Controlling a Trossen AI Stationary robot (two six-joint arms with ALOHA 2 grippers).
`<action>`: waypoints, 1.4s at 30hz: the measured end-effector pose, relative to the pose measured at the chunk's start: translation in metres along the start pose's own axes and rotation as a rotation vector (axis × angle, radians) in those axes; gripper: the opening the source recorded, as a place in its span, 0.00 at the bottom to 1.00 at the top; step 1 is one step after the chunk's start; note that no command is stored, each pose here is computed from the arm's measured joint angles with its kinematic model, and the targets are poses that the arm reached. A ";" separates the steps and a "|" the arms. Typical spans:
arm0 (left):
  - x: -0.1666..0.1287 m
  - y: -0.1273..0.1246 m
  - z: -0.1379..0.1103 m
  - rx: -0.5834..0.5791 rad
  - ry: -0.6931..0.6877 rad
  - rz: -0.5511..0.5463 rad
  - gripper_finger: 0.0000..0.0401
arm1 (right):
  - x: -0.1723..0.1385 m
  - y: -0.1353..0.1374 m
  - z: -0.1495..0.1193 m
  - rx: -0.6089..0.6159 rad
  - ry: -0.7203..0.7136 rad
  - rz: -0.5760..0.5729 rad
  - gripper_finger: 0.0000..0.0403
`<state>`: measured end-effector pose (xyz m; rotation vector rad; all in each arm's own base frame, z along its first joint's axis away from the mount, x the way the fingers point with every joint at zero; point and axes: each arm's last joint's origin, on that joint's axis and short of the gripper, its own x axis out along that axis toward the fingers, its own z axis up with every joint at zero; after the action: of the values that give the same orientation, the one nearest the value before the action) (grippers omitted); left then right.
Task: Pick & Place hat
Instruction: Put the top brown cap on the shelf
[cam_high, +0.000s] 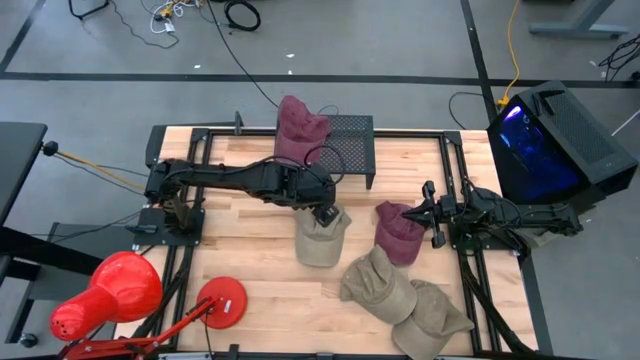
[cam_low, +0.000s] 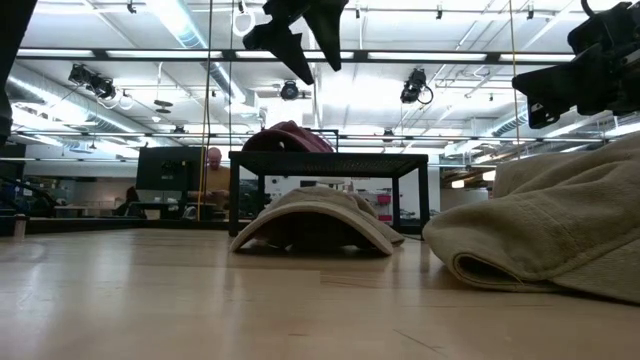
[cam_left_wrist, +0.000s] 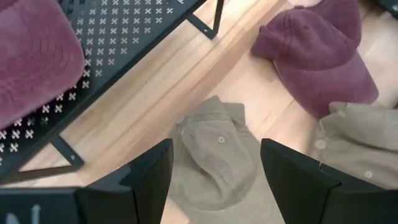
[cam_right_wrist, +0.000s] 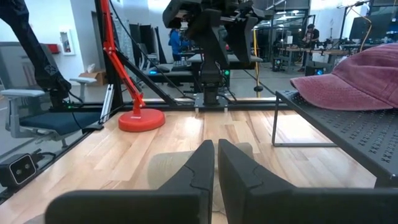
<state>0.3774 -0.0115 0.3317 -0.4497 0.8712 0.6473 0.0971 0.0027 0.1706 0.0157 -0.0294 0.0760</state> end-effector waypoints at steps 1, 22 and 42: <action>0.000 -0.001 0.000 -0.003 -0.001 0.000 0.62 | 0.000 0.000 0.000 0.000 0.000 0.000 0.07; 0.005 -0.015 -0.013 -0.177 0.037 -0.018 0.62 | 0.000 0.000 0.000 0.000 0.000 0.000 0.07; 0.012 -0.017 -0.021 -0.014 0.166 -0.063 0.62 | 0.000 0.000 0.000 0.000 0.000 0.000 0.07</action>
<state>0.3832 -0.0324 0.3122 -0.5468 1.0060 0.5642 0.0971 0.0027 0.1707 0.0156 -0.0299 0.0760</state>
